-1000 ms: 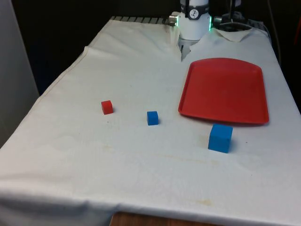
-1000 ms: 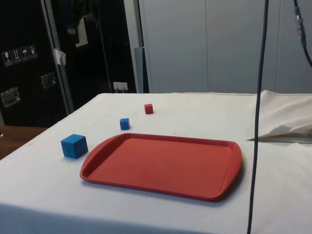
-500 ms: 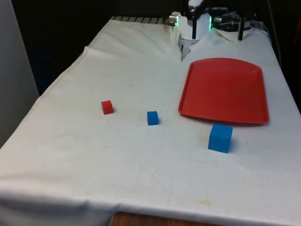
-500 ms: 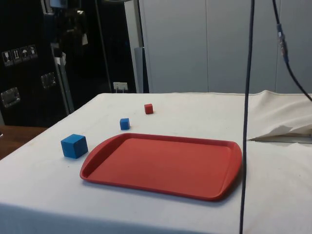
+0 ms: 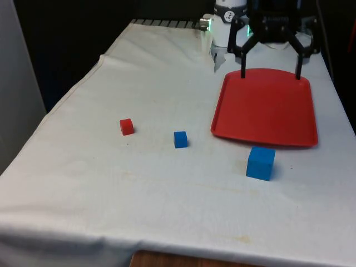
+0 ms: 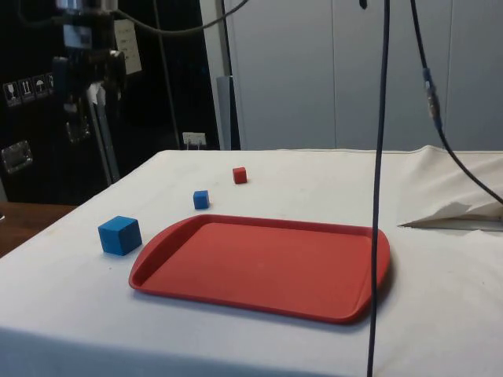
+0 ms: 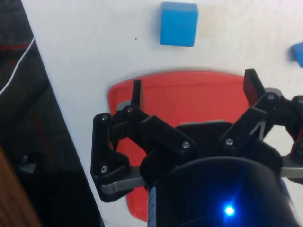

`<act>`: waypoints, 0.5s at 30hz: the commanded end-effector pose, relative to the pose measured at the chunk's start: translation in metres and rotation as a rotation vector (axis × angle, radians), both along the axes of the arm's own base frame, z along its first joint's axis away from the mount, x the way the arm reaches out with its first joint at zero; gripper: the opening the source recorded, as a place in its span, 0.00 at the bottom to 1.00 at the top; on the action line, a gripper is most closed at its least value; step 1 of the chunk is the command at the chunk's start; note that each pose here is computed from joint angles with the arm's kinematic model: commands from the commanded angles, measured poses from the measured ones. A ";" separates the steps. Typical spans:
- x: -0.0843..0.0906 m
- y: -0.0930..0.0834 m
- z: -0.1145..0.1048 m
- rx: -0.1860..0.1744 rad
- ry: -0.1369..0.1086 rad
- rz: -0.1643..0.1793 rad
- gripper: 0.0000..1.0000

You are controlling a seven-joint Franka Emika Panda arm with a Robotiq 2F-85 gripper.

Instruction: Pick up the largest block and place it onto the tray.

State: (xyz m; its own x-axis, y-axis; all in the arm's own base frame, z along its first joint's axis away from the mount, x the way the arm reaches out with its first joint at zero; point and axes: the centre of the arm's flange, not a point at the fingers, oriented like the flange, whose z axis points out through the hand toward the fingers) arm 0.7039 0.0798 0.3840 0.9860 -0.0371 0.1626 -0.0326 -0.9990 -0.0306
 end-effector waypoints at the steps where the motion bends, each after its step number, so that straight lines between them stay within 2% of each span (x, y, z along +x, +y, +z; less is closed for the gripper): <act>1: 0.001 0.006 -0.008 0.005 0.001 -0.005 1.00; 3: 0.000 0.005 -0.008 -0.001 0.006 -0.002 1.00; 10: 0.002 0.024 -0.041 -0.002 0.021 -0.013 1.00; 12: 0.002 0.024 -0.041 -0.010 0.028 -0.010 1.00; 15: 0.004 0.025 -0.058 -0.016 0.028 -0.016 1.00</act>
